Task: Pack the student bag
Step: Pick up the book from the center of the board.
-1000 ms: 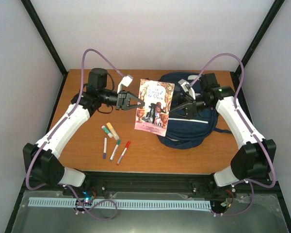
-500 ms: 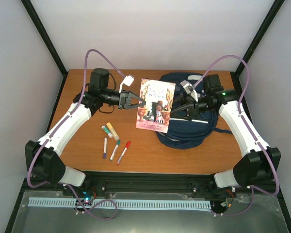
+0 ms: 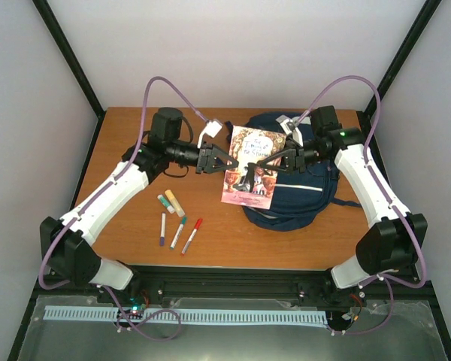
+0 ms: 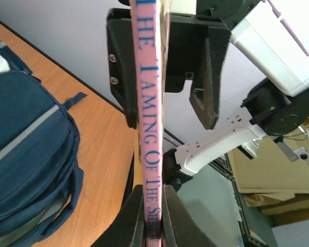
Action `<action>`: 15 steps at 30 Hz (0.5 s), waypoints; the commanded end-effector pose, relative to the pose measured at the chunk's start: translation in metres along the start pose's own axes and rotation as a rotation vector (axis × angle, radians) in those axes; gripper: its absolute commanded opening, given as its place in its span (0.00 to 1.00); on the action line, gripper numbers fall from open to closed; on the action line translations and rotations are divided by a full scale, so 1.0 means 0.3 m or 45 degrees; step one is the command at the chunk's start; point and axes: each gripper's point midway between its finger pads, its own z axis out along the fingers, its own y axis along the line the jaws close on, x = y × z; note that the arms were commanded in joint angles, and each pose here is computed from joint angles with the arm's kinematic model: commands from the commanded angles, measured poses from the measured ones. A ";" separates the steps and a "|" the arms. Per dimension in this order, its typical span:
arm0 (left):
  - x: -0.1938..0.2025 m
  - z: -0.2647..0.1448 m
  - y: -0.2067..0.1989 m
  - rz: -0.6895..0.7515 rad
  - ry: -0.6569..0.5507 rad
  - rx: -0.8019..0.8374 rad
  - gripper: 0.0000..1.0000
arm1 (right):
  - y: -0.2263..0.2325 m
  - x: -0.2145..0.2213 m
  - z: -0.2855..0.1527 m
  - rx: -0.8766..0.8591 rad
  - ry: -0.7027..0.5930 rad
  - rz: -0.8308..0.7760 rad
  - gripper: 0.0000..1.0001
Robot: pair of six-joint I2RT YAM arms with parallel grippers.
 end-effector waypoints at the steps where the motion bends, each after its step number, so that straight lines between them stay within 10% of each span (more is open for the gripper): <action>1: -0.106 -0.025 -0.022 0.111 -0.123 -0.102 0.01 | 0.074 -0.035 0.002 -0.136 -0.063 0.019 0.52; 15: -0.165 -0.123 -0.010 0.083 -0.446 -0.327 0.01 | 0.094 -0.026 -0.006 -0.030 -0.023 -0.008 0.48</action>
